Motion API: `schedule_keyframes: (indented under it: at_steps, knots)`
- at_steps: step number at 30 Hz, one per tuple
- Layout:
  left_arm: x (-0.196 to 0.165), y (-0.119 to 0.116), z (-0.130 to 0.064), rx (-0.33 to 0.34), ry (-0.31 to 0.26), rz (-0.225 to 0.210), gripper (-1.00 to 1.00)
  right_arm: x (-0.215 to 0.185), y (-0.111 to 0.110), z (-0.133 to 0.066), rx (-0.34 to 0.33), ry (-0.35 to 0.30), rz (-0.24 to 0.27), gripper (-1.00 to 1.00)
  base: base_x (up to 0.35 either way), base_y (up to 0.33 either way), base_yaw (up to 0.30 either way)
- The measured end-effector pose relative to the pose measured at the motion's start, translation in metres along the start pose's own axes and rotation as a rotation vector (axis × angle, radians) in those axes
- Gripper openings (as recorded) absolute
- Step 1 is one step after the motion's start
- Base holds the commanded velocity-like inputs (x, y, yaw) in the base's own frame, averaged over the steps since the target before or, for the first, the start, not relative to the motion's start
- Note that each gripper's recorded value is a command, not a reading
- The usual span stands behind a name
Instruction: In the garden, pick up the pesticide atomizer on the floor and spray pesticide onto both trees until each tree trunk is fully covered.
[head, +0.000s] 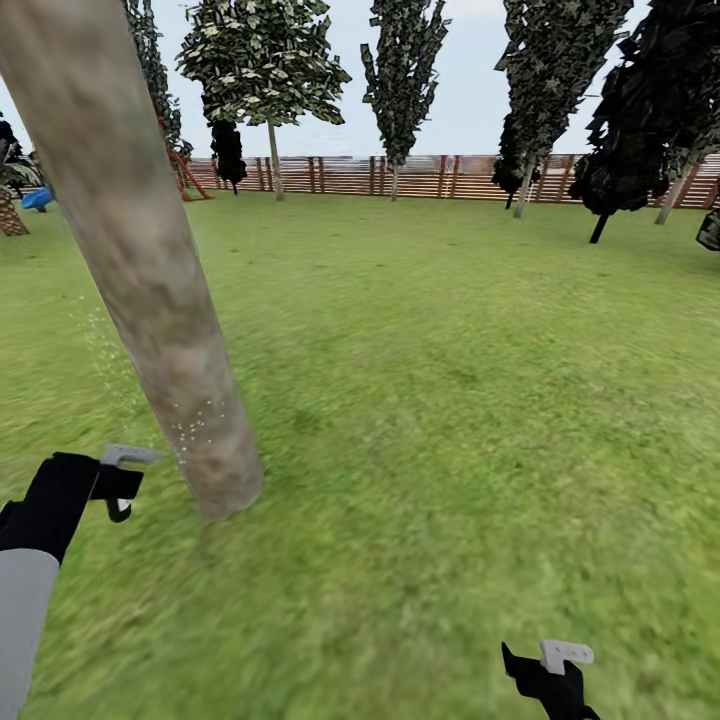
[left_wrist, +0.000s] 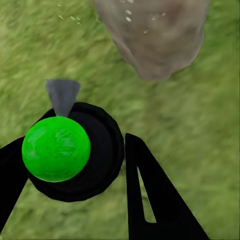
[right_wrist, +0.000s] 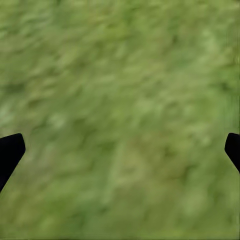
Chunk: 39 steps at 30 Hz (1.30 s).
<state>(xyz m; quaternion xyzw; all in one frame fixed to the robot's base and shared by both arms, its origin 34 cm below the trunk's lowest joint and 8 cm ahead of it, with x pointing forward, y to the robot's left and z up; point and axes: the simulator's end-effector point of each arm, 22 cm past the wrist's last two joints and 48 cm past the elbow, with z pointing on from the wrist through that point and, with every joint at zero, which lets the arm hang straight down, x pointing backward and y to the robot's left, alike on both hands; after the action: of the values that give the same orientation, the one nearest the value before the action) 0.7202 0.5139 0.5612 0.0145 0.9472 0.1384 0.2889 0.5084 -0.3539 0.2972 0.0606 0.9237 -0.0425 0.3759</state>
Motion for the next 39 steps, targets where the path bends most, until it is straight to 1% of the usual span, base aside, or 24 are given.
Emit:
schedule_keyframes:
  at_steps: [1,2,5,6,8,10,11,12,13,14,15,16,17,18,19,20,23,25,26,32,35,36,38,39]
  knots:
    - [0.000,0.007,-0.001,-0.011,0.000,0.001,-1.00,0.000,0.001,0.000,-0.001,0.000,0.000,1.00,0.035,0.064,0.000]
    - [0.002,0.009,-0.001,-0.013,0.002,0.001,-1.00,0.000,0.001,0.000,-0.001,0.000,0.000,1.00,0.018,0.033,0.000]
    - [0.004,0.005,0.000,-0.007,0.004,0.005,-1.00,0.000,0.001,0.000,-0.001,0.000,0.000,1.00,0.006,0.012,0.000]
    - [0.003,0.000,0.000,0.001,0.004,0.003,-1.00,0.000,0.001,0.000,-0.001,0.000,0.000,1.00,0.001,0.001,0.000]
    - [0.005,-0.005,0.000,0.011,0.022,-0.011,-1.00,0.000,0.001,0.000,-0.001,0.000,0.000,1.00,0.000,0.000,0.000]
    - [0.006,-0.021,-0.001,0.067,0.036,-0.024,-1.00,0.000,0.001,0.000,-0.001,0.000,0.001,1.00,0.000,0.000,0.000]
    - [0.005,-0.031,-0.002,0.105,0.040,-0.017,-1.00,0.000,0.001,0.000,-0.001,0.000,0.001,1.00,0.000,0.000,0.000]
    - [0.005,-0.033,-0.002,0.112,0.045,-0.001,-1.00,0.000,0.001,0.000,-0.001,0.000,0.001,1.00,0.000,0.000,0.000]
    - [0.006,-0.031,-0.003,0.112,0.049,0.006,-1.00,0.000,0.001,0.000,-0.001,0.000,0.001,1.00,0.000,0.000,0.000]
    - [0.007,-0.024,-0.003,0.102,0.052,0.009,-1.00,0.000,0.001,0.000,-0.001,0.000,0.000,1.00,0.000,0.000,0.000]
    - [0.010,-0.010,-0.004,0.080,0.056,0.012,-1.00,0.000,0.001,0.000,-0.001,0.000,0.000,1.00,0.000,0.000,0.000]
    - [0.014,0.016,-0.007,0.045,0.063,0.009,-1.00,0.000,0.001,0.000,-0.001,0.000,0.000,1.00,0.000,0.000,0.000]
    - [0.018,0.035,-0.010,0.016,0.068,0.011,-1.00,0.000,0.001,0.000,-0.001,0.000,0.000,1.00,0.000,0.000,0.000]
    - [0.022,0.053,-0.013,-0.007,0.074,0.004,-1.00,0.000,0.001,0.000,-0.001,0.000,0.000,1.00,0.000,0.000,0.000]
    - [0.026,0.065,-0.015,-0.024,0.080,0.002,-1.00,0.000,0.001,0.000,-0.002,0.000,0.000,1.00,0.000,0.000,0.000]
    - [0.028,0.072,-0.016,-0.031,0.083,-0.002,-1.00,0.000,0.001,0.000,-0.002,0.000,0.000,1.00,0.000,0.000,0.000]
    - [0.028,0.072,-0.017,-0.028,0.082,-0.002,-1.00,0.000,0.003,0.000,-0.004,0.001,0.000,1.00,0.000,0.000,0.000]
    - [0.025,0.062,-0.015,-0.009,0.074,-0.007,-1.00,0.001,0.003,0.000,-0.004,0.001,0.001,1.00,0.079,0.088,0.000]
    - [0.023,0.051,-0.014,0.008,0.070,-0.010,-1.00,0.000,0.003,0.000,-0.003,0.000,0.002,1.00,0.171,0.201,0.000]
    - [0.017,0.003,-0.005,0.073,0.063,-0.002,-1.00,0.001,0.003,0.000,-0.003,0.001,0.001,1.00,0.145,0.173,0.000]
    - [0.016,-0.002,-0.005,0.078,0.063,0.002,-1.00,0.001,0.003,0.000,-0.004,0.001,0.001,1.00,0.011,0.013,0.000]
    - [0.015,-0.014,-0.003,0.100,0.061,0.000,-1.00,0.001,0.003,0.000,-0.004,0.001,0.001,1.00,0.001,0.002,0.000]
    - [0.012,-0.040,-0.001,0.133,0.060,0.016,-1.00,0.001,0.003,0.000,-0.004,0.001,0.001,1.00,0.000,0.000,0.000]
    - [0.010,-0.050,-0.001,0.144,0.057,0.024,-1.00,0.001,0.003,0.000,-0.004,0.001,0.001,1.00,0.000,0.000,0.000]
